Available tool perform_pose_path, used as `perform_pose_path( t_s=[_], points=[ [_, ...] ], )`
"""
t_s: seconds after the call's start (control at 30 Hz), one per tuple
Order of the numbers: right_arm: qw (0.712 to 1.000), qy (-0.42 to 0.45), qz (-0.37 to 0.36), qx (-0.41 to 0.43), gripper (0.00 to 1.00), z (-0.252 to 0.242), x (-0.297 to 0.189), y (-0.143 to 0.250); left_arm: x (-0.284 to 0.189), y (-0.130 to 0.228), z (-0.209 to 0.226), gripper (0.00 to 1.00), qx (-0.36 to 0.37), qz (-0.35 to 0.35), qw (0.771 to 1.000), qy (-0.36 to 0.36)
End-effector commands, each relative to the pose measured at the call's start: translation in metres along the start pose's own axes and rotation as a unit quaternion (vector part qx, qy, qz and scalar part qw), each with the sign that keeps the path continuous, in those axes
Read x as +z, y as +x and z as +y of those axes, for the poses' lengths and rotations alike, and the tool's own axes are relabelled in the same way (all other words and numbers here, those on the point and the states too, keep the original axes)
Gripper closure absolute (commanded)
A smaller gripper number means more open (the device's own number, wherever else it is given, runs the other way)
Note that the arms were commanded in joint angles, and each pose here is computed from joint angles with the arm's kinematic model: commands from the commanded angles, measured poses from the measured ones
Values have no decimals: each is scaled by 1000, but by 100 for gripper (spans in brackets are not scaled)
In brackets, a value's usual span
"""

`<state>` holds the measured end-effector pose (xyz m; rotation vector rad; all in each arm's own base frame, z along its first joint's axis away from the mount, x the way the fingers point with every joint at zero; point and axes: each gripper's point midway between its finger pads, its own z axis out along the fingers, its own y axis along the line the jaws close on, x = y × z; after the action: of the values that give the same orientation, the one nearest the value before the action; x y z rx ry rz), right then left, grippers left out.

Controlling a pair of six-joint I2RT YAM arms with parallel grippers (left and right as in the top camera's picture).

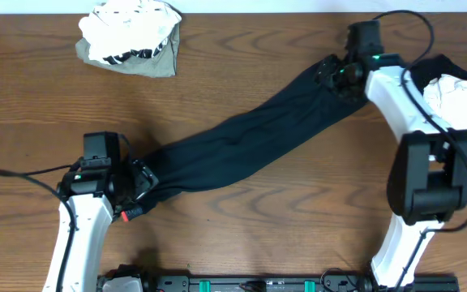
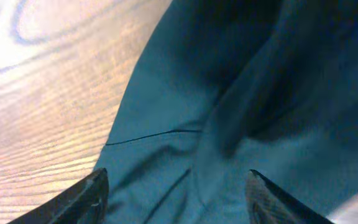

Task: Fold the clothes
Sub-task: 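Pull the pant legs up-right with the right gripper, stretching the pants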

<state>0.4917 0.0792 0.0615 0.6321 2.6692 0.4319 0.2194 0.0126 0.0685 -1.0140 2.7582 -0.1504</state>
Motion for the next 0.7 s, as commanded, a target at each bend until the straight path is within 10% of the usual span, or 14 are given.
perform_pose_path(
  t_s=[0.0, 0.47, 0.67],
  points=[
    [1000, -1, 21, 13, 33, 10, 18, 15, 4, 6, -10, 12, 17, 25, 999, 11],
    [999, -6, 20, 28, 43, 18, 31, 19, 54, 1, -13, 21, 17, 69, 997, -18],
    [1000, -6, 6, 27, 76, 19, 31, 13, 76, 4, -10, 24, 18, 91, 995, -35]
  ],
)
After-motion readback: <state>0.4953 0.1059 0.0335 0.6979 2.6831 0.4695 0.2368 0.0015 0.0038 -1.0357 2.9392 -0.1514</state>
